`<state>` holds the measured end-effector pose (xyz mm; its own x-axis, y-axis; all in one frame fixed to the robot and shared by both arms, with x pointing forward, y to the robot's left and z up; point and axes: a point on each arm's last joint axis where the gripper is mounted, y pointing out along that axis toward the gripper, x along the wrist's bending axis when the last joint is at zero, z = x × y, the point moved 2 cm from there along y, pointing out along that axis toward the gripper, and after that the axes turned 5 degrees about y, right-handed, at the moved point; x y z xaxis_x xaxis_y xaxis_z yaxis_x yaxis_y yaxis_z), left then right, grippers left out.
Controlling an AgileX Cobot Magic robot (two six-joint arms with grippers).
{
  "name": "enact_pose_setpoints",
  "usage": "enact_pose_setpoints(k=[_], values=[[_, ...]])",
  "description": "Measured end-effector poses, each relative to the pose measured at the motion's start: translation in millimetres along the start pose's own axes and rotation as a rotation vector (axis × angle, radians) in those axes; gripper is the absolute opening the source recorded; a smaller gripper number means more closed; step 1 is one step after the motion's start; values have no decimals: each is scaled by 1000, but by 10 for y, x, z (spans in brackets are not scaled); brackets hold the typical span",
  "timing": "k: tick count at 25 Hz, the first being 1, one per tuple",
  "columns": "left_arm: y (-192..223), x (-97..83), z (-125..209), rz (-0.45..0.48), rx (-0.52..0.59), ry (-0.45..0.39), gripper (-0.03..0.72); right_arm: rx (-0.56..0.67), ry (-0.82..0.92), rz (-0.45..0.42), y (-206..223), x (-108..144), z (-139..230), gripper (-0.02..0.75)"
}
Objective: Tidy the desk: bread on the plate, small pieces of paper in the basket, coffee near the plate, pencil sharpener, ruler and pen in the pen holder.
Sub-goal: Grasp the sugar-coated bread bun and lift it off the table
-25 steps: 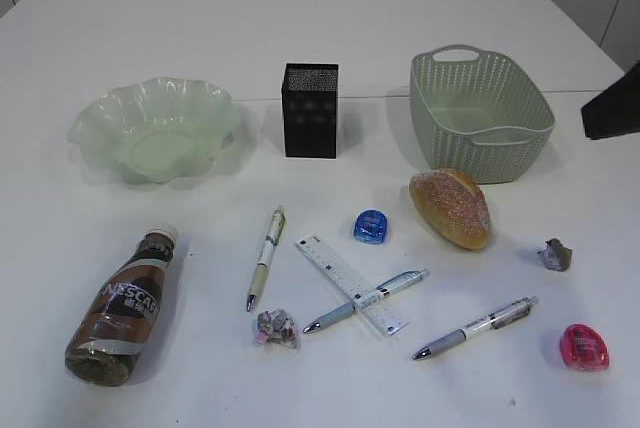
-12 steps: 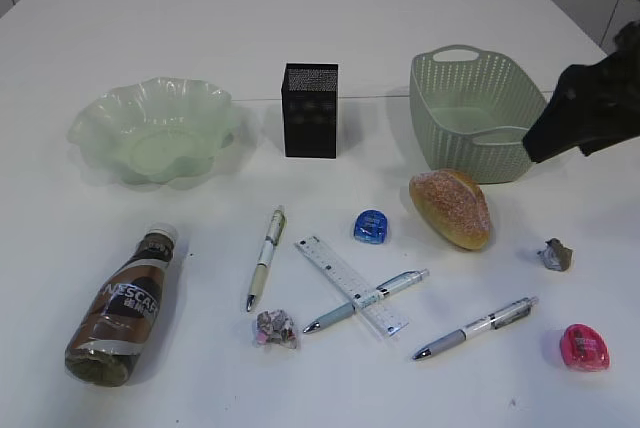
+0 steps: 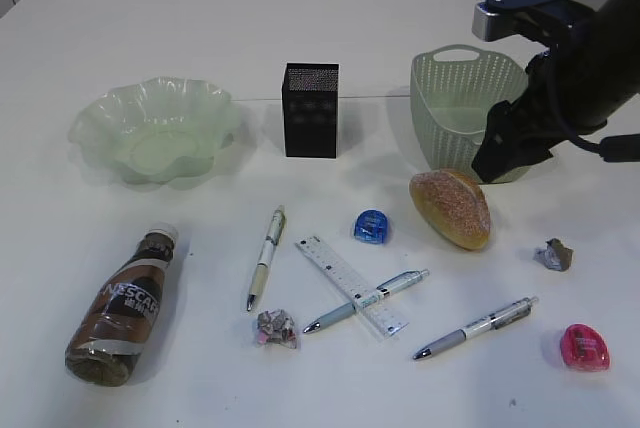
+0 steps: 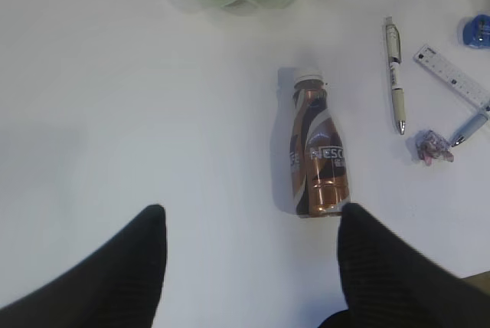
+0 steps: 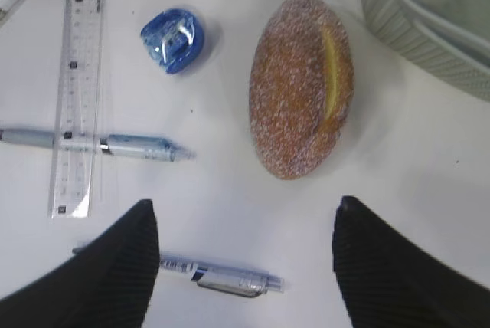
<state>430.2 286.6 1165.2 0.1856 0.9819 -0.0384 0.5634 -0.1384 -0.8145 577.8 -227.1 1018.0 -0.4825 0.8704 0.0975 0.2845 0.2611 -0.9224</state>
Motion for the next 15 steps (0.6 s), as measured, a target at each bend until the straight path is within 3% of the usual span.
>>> enact_pose_setpoints(k=[3, 15], values=[[0, 0, 0, 0, 0, 0, 491, -48, 33, 26, 53, -49, -75, 551], [0, 0, 0, 0, 0, 0, 491, -3, 102, 19, 331, -121, -75, 552]])
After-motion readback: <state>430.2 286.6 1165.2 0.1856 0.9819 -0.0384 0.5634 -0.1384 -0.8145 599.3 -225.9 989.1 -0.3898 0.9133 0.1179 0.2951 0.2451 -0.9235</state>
